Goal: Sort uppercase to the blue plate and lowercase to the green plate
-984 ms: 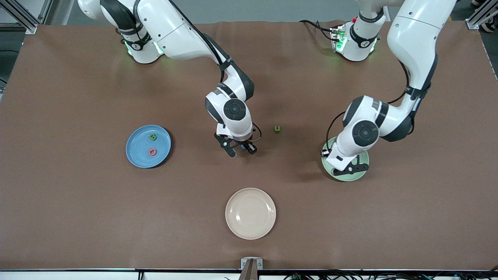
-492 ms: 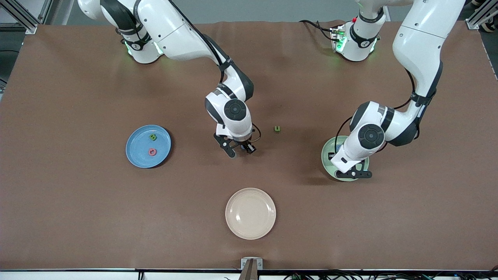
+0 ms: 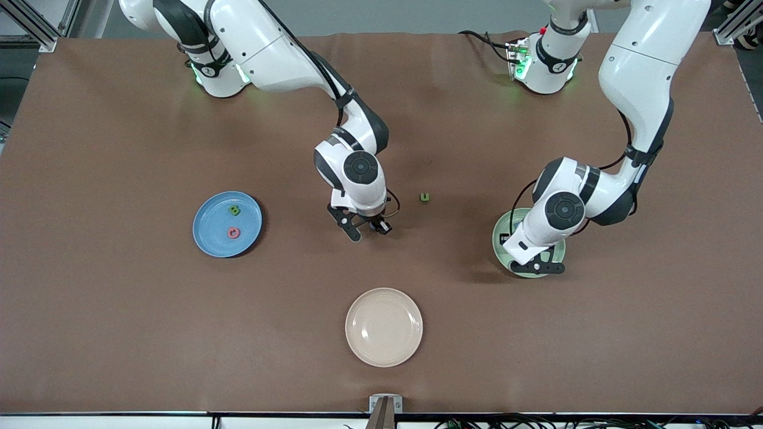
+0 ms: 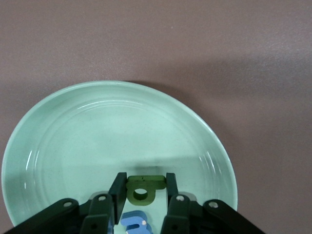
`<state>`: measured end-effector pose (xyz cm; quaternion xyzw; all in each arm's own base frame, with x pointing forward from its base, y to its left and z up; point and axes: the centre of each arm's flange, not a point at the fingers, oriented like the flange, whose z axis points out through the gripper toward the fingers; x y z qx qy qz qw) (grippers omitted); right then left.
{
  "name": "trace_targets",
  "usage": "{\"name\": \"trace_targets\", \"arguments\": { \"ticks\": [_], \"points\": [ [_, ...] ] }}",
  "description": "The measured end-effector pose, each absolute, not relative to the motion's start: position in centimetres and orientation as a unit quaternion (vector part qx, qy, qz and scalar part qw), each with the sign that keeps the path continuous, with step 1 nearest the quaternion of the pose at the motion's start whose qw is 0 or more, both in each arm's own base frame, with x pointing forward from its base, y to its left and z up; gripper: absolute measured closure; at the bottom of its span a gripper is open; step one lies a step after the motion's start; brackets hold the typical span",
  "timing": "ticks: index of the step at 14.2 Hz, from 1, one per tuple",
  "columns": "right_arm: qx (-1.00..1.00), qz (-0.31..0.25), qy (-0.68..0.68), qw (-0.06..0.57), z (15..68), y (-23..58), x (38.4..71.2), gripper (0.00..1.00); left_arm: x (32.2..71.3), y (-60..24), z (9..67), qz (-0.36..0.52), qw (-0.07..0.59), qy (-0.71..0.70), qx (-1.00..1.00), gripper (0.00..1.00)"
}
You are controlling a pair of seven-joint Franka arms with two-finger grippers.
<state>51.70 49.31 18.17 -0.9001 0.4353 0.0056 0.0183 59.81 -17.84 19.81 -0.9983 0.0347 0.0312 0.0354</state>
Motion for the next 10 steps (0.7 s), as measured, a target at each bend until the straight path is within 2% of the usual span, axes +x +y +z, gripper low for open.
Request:
{"name": "trace_targets", "arguments": {
  "ticks": [3, 6, 10],
  "points": [
    [-0.901, 0.007, 0.434, 0.007, 18.2, 48.9, 51.9, 0.66, 59.7, -18.4, 20.5, 0.029, 0.033, 0.038, -0.998, 0.31],
    [-0.916, 0.031, 0.394, -0.065, 18.6, 45.7, 53.1, 0.66, 58.4, -21.0, 22.6, 0.048, 0.043, 0.023, -0.998, 0.02],
    [-0.94, 0.064, 0.296, -0.159, 22.6, 37.2, 56.2, 0.66, 55.3, -27.2, 25.2, 0.056, 0.048, -0.082, -0.994, 0.0]
  ]
}}
